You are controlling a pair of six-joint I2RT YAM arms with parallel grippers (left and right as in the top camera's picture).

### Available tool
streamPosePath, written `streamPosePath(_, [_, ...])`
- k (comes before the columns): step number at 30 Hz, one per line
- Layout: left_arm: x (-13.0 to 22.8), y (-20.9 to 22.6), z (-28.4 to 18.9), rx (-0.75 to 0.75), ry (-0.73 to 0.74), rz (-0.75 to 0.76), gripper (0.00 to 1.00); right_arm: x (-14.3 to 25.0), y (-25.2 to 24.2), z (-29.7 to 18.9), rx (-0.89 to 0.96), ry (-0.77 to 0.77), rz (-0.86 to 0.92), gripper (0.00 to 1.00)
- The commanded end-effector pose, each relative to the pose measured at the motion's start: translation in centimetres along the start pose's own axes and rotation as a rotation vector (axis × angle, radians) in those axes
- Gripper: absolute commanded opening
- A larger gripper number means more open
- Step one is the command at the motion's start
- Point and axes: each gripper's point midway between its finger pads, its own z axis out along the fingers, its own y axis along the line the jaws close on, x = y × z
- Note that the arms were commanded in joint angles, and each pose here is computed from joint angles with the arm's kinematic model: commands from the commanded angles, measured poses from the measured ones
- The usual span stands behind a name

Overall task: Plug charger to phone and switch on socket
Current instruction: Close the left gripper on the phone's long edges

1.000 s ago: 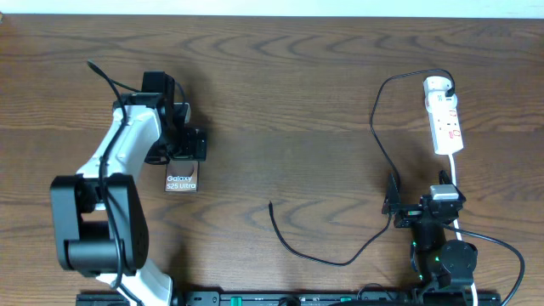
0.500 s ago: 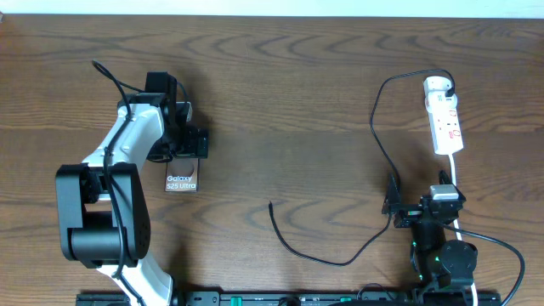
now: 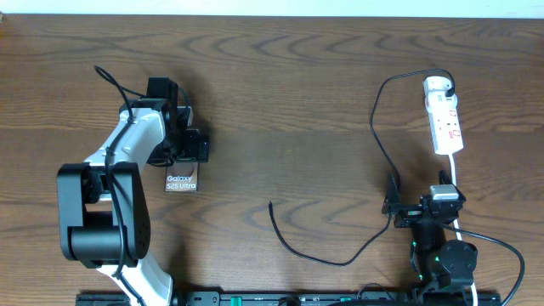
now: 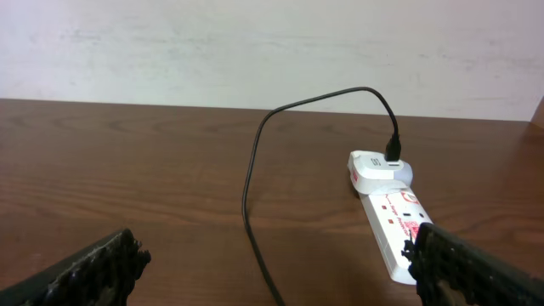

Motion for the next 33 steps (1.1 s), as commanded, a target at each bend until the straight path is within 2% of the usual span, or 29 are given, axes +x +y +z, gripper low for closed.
streamPosePath(1, [0.1, -0.1, 0.3, 0.001, 0.004, -0.003, 0.99, 0.0, 0.1, 0.0, -0.005, 0.000, -0.008, 0.99])
streamPosePath(33, [1.2, 0.6, 1.9, -0.032, 0.008, 0.058, 0.99, 0.0, 0.1, 0.0, -0.005, 0.000, -0.009, 0.99])
